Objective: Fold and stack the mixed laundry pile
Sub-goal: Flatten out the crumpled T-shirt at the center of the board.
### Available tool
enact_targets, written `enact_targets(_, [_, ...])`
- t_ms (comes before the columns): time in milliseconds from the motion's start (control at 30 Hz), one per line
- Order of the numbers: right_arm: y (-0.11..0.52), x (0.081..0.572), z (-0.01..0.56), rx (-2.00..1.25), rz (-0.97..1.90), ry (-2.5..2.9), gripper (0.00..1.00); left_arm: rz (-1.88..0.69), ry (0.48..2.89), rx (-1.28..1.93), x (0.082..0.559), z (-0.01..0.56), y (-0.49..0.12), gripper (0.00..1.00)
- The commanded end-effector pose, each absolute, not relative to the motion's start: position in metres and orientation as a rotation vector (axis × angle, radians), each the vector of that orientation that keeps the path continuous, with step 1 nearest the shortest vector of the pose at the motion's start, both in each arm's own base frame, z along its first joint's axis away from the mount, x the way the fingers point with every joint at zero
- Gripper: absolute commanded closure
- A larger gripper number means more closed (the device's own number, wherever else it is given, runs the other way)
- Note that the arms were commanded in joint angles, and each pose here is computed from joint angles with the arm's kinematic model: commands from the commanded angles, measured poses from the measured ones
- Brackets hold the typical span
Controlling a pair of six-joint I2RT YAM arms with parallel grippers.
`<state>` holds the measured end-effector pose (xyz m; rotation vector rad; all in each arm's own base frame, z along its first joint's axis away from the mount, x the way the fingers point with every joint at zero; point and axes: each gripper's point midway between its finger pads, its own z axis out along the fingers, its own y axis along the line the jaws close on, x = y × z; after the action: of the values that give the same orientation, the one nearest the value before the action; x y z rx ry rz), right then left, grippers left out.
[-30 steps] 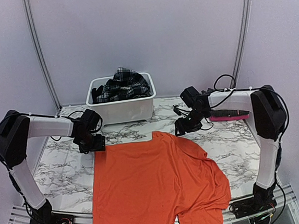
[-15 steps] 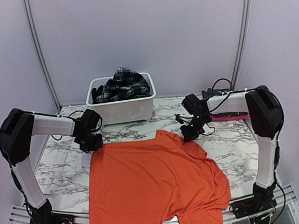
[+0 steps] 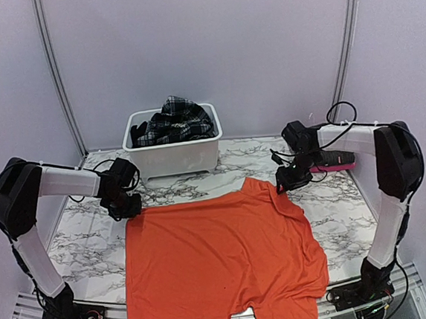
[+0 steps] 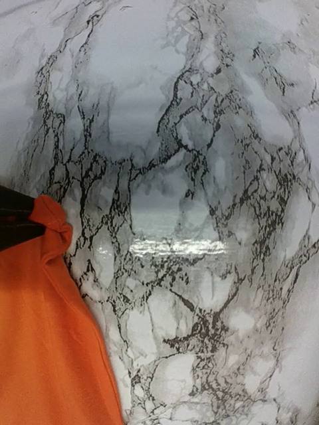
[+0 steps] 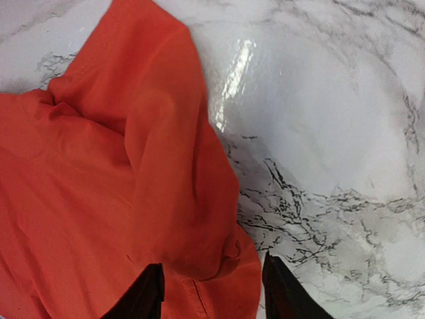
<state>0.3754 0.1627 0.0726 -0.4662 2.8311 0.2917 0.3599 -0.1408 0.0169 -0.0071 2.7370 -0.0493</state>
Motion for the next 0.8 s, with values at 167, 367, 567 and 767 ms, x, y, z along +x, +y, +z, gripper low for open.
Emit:
enact_targets(167, [0.195, 0.432, 0.088, -0.427, 0.424, 2.768, 0.44, -0.036, 2.717, -0.023, 0.367, 0.036, -0.134, 0.63])
enact_targets(367, [0.208, 0.455, 0.061, -0.471, 0.424, 2.793, 0.43, -0.052, 2.707, -0.043, 0.38, 0.039, -0.134, 0.42])
enact_targets(567, [0.22, 0.461, 0.037, -0.575, 0.379, 2.81, 0.43, -0.074, 2.725, -0.029, 0.385, 0.033, -0.14, 0.36])
enact_targets(767, [0.227, 0.447, 0.009, -0.714, 0.246, 2.838, 0.48, -0.031, 2.765, -0.026, 0.382, 0.015, -0.136, 0.32])
